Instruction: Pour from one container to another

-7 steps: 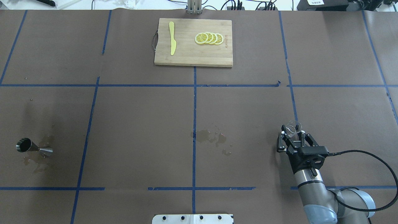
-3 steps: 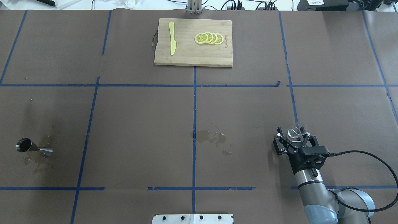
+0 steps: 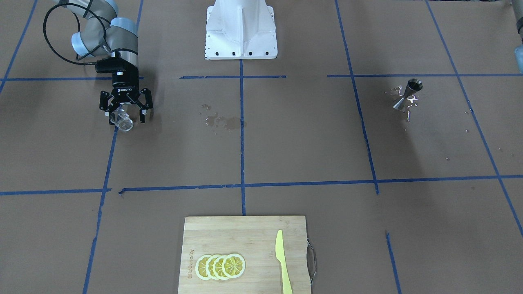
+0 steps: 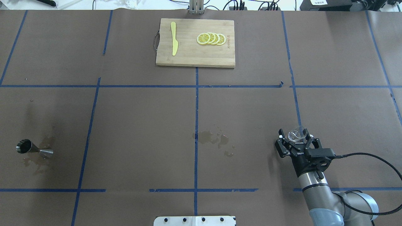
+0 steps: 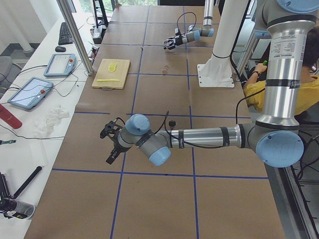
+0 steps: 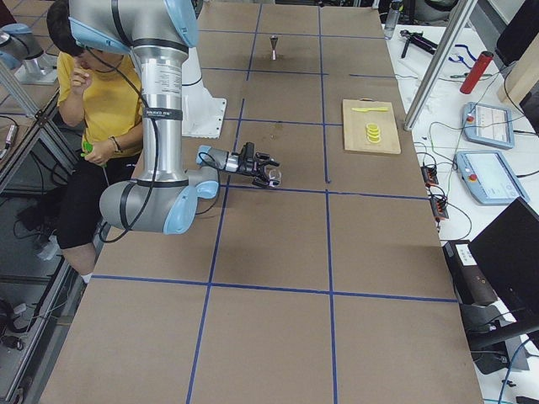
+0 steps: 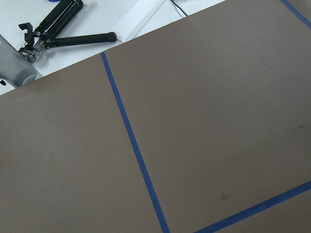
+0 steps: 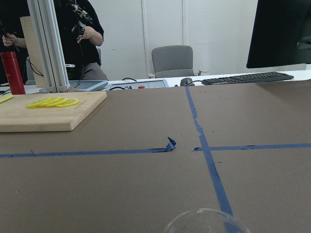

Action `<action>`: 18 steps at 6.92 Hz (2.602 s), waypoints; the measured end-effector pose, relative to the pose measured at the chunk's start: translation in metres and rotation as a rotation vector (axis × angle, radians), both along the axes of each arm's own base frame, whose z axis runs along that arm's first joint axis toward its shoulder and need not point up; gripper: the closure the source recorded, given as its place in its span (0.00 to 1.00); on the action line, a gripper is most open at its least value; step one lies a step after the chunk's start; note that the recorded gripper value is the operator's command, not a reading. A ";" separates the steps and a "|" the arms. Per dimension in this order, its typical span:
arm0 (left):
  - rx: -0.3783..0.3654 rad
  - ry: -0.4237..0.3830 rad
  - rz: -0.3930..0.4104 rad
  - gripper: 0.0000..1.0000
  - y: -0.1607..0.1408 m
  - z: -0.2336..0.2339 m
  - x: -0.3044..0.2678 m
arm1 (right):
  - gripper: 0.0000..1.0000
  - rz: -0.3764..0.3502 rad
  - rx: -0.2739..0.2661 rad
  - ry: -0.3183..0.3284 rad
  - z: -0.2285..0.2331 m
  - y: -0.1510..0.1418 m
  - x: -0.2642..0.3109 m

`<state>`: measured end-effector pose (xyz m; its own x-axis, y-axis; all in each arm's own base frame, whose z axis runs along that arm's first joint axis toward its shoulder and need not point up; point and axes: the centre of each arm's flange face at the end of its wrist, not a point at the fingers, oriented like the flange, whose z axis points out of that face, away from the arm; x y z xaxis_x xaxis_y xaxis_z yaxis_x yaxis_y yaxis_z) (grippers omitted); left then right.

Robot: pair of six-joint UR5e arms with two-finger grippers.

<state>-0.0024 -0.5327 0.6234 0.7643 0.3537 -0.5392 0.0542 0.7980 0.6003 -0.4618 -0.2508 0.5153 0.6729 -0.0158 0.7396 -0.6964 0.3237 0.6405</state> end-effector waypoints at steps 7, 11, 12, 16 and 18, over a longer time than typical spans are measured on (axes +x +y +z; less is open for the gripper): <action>0.004 0.001 0.001 0.00 0.005 -0.002 0.000 | 0.00 -0.003 0.037 -0.107 -0.018 0.022 0.032; -0.018 0.019 -0.019 0.00 0.007 -0.001 0.000 | 0.00 -0.064 0.012 -0.050 -0.021 0.020 0.107; -0.024 0.020 -0.019 0.00 0.009 0.002 0.000 | 0.00 -0.089 -0.015 -0.019 -0.022 0.006 0.120; -0.039 0.035 0.002 0.00 0.016 0.008 0.001 | 0.00 -0.211 -0.139 0.141 -0.019 -0.103 0.200; -0.041 0.098 0.063 0.00 0.024 0.001 0.005 | 0.00 -0.328 -0.213 0.223 0.001 -0.145 0.260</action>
